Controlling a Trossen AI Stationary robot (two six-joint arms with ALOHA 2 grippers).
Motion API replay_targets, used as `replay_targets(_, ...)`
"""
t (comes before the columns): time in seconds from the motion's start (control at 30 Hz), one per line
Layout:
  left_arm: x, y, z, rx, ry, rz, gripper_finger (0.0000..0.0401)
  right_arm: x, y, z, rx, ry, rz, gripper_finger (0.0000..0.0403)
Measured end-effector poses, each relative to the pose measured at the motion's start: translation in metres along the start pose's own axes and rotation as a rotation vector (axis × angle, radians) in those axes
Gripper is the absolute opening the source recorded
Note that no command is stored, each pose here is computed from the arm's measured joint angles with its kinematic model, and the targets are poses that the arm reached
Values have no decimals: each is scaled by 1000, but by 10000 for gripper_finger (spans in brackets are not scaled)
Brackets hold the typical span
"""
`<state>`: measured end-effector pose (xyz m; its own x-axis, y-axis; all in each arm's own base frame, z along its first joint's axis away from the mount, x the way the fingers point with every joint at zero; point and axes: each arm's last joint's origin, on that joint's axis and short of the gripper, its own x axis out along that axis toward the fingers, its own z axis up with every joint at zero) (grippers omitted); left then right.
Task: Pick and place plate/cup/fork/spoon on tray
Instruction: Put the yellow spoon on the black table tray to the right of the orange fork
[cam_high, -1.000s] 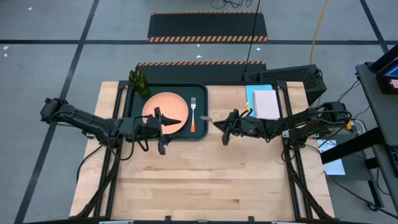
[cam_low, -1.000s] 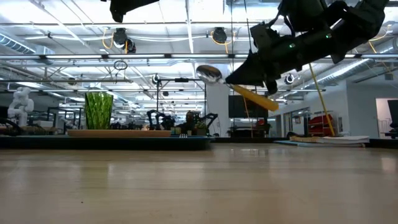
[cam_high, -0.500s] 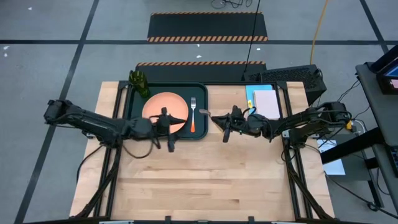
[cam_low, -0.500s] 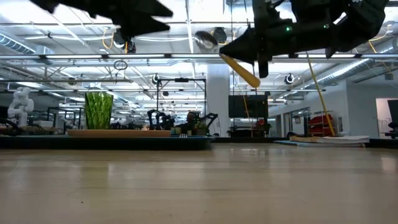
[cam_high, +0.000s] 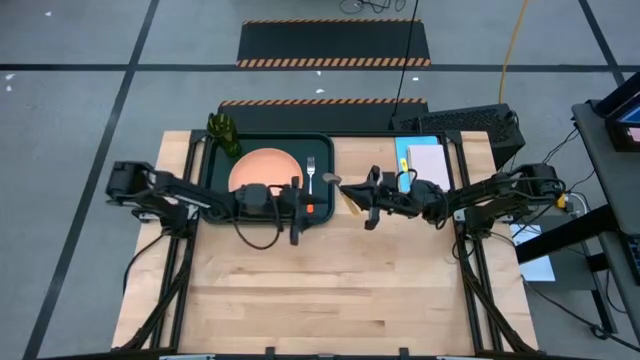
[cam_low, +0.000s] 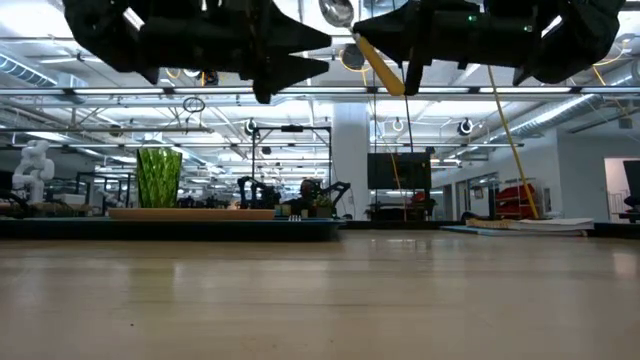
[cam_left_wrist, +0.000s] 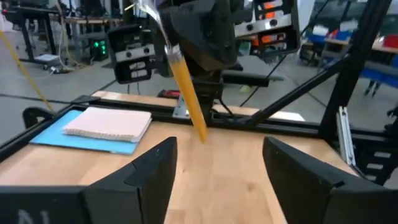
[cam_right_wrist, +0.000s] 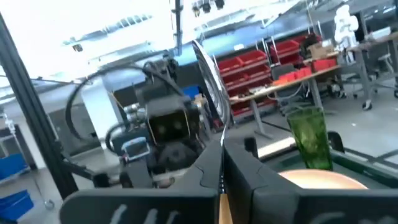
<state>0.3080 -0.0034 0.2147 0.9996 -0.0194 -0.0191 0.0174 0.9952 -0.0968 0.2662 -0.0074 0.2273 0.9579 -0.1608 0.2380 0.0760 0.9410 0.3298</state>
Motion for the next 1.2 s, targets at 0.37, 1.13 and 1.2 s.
replay_targets(0.37, 25, 12, -25, -71, -106, -6, 311, 0, 4, 4, -6, -41, 46, 0)
replay_targets(1.13, 76, 13, -22, -93, -154, -134, 113, -1, 5, 5, -23, -50, 74, 0)
replay_targets(1.2, 75, 18, -23, -123, -145, -128, 69, -1, 5, 5, -24, -49, 74, 0)
